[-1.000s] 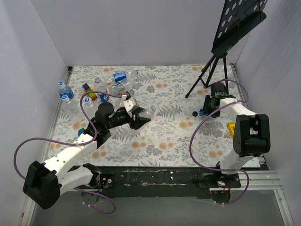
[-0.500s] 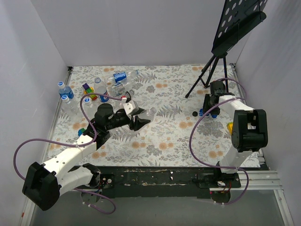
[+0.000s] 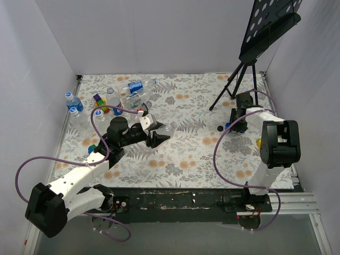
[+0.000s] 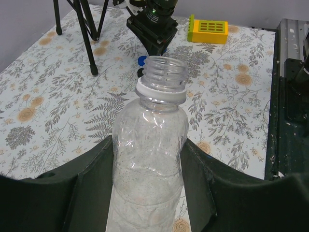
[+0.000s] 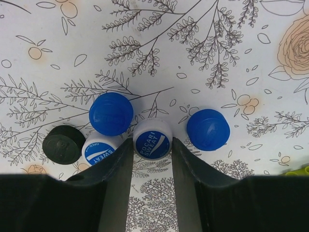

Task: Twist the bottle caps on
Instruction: Screw the bottle cap onto the plastic bottle.

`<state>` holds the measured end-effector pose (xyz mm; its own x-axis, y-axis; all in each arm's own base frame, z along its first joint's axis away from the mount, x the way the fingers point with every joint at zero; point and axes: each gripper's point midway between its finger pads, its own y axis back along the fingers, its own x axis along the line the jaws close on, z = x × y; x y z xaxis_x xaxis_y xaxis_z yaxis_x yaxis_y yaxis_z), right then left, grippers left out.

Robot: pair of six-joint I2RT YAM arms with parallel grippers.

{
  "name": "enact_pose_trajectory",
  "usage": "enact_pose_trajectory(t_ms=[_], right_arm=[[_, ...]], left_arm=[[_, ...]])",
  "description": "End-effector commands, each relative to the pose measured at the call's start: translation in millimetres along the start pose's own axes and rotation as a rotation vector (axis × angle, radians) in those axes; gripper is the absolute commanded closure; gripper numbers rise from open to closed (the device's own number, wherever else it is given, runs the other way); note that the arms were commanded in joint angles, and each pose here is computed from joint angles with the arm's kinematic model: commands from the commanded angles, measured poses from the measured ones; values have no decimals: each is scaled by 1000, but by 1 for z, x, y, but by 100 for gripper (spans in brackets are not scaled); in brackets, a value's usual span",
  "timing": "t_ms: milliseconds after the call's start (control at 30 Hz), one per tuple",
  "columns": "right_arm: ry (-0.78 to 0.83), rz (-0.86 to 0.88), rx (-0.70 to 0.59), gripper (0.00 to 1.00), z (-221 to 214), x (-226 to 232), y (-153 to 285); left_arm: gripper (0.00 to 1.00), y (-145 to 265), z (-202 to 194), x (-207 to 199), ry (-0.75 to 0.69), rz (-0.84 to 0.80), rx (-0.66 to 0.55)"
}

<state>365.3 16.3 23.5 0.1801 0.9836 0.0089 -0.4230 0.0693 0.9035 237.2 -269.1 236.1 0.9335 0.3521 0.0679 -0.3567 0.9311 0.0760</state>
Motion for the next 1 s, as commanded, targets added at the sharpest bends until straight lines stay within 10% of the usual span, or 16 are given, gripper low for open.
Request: enact_pose_trajectory(t_ms=[0, 400, 967], right_arm=[[12, -5, -50, 59, 21, -1, 5], [94, 195, -203, 75, 19, 40, 83], [909, 990, -695, 76, -67, 220, 324]], left_arm=[[65, 2, 7, -3, -37, -17, -23], [63, 1, -4, -11, -86, -82, 13], [63, 6, -12, -11, -150, -82, 54]])
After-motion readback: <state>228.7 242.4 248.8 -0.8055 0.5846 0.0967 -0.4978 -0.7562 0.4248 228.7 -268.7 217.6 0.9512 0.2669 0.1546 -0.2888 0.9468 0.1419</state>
